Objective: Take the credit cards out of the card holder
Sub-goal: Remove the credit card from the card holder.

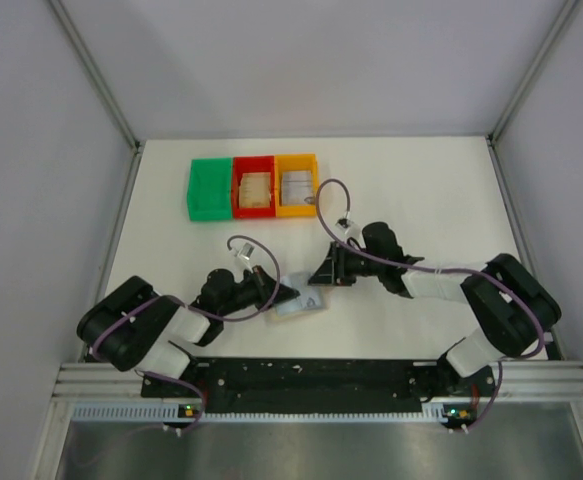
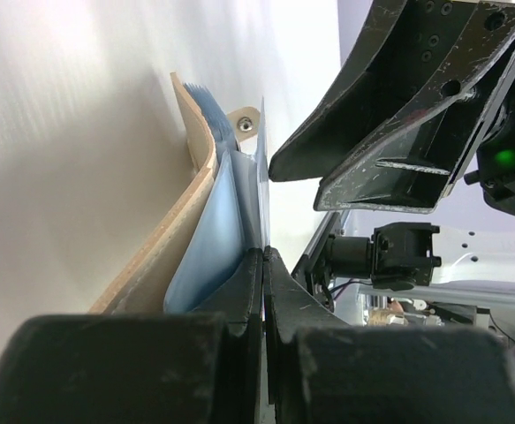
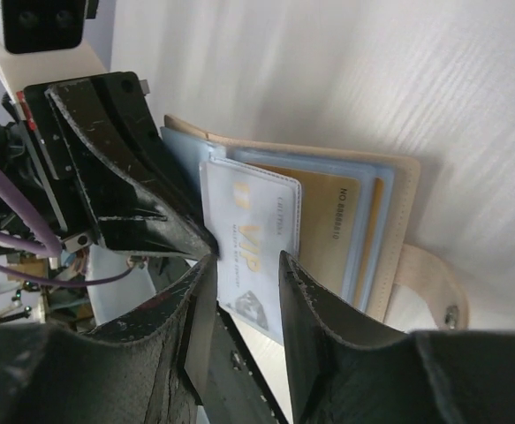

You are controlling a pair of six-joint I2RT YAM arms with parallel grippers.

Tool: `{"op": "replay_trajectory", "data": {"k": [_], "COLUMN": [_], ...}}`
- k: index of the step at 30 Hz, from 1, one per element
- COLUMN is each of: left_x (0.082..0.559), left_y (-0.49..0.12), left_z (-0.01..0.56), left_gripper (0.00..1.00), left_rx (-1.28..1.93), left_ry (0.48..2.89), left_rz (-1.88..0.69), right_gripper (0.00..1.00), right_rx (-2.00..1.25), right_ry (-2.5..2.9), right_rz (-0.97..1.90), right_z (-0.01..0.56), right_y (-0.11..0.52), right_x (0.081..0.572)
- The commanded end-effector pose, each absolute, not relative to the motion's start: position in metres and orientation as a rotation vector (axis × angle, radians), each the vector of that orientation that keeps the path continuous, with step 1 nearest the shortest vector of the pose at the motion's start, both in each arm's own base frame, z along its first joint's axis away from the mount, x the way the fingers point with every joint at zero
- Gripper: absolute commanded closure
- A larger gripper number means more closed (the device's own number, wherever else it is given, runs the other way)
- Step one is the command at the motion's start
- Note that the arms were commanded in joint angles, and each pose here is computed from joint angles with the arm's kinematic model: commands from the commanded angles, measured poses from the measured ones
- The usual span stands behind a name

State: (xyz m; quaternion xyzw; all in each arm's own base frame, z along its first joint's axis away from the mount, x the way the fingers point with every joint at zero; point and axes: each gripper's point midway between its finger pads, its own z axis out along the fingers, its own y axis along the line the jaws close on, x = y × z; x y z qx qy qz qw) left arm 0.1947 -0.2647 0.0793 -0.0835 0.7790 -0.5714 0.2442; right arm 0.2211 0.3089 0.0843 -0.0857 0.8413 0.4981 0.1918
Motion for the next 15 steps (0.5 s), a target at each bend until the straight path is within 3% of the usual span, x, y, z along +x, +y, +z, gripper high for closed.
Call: {"op": "replay_trajectory", "data": {"k": [1,15], "left_x": [0.195,0.196], "left_y": [-0.268,-0.268], "left_z": [0.107,0.112], "left_gripper": [1.0,1.0], "left_rx": [-0.157,-0.147], "left_ry": [1.997,1.974], "left_rz": [-1.634,-1.642], "right_gripper": [0.65,0.66], "right_rx": [-0.285,-0.172], "right_ry": [2.257,2.282], "right_rz": [1.491,1.355], "right_z": [0.105,0.092], "right_y": [0.317,0.296], "right_x": [0.223,0.236]}}
